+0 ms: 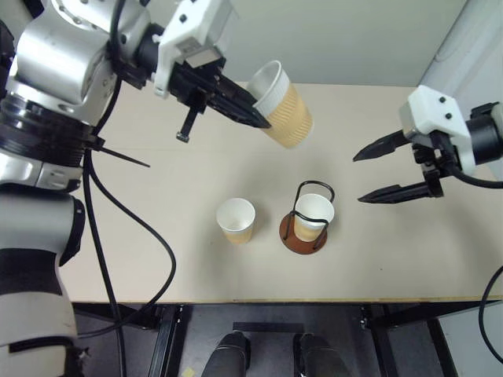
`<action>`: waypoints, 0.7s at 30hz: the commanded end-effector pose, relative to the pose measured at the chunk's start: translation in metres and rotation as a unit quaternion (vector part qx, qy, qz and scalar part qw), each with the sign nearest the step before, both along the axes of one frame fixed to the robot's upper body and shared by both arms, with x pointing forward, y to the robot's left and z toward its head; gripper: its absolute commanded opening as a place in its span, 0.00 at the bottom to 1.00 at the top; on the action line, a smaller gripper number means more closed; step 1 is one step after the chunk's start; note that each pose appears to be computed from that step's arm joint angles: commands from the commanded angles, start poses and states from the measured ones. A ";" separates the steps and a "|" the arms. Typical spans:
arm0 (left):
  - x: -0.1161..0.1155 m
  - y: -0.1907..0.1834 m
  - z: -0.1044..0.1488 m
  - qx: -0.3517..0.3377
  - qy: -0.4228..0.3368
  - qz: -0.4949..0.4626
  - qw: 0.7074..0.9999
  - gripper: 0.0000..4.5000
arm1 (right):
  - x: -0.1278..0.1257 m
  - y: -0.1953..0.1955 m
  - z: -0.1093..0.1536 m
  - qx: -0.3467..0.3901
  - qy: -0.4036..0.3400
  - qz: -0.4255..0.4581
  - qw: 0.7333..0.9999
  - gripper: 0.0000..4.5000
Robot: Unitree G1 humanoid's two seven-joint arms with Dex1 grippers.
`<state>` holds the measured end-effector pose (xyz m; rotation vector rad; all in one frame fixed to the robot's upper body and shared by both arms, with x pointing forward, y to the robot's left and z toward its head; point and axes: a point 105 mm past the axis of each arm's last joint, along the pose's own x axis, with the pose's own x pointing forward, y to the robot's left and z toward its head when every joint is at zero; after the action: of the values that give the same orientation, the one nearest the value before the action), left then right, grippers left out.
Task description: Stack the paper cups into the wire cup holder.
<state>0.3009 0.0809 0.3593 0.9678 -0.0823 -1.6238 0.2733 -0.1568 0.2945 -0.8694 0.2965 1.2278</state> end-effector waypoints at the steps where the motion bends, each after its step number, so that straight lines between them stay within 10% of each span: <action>1: -0.010 -0.004 0.009 0.018 -0.014 -0.030 0.999 0.00 | -0.004 -0.016 0.017 0.005 -0.044 -0.036 0.998 1.00; 21: -0.001 -0.052 -0.035 0.100 -0.001 -0.119 0.988 0.00 | -0.035 -0.034 0.053 0.069 -0.083 -0.122 0.987 1.00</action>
<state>0.3065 0.0318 0.3155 1.0885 0.0058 -1.8391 0.2462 -0.1905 0.3359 -0.7606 0.2200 0.9643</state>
